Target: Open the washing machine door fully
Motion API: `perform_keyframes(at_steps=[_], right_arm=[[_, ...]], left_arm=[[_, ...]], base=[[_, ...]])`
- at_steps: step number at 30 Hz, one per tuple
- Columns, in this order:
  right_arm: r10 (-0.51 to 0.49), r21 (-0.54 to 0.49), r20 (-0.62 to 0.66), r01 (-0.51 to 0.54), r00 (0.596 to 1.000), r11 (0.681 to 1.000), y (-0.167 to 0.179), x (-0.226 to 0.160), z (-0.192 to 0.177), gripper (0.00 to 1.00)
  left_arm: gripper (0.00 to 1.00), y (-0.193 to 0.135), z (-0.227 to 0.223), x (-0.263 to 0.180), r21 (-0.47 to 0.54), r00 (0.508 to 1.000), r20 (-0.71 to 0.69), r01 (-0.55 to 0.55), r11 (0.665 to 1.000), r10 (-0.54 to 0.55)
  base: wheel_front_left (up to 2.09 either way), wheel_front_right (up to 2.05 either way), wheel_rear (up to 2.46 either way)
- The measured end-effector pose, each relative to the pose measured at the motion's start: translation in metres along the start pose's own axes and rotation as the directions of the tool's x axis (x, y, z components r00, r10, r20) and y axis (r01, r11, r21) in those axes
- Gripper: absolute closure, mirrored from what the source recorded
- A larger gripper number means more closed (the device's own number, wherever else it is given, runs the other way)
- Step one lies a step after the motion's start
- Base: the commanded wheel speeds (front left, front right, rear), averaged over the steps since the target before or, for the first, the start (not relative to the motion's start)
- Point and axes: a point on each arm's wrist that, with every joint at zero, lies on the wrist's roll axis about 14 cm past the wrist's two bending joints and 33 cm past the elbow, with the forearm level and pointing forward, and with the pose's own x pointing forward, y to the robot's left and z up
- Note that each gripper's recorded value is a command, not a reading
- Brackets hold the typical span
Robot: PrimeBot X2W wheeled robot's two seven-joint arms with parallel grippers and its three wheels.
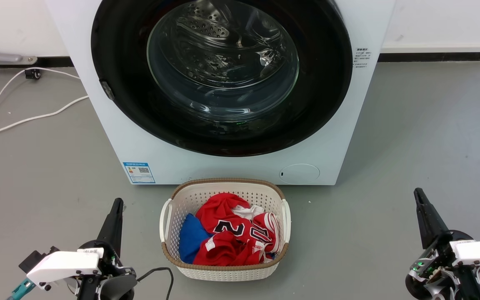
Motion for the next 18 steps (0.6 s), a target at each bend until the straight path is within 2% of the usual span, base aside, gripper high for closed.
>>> perform_keyframes(at_steps=[18], right_arm=[[0.000, 0.000, -0.001, 0.000, 1.000, 1.000, -0.0001, 0.0000, -0.0001, 1.00]], left_arm=[[1.00, -0.0001, -0.0003, 0.0000, -0.001, 1.000, -0.002, 0.000, 1.000, 0.000]], base=[[0.00, 0.00, 0.00]])
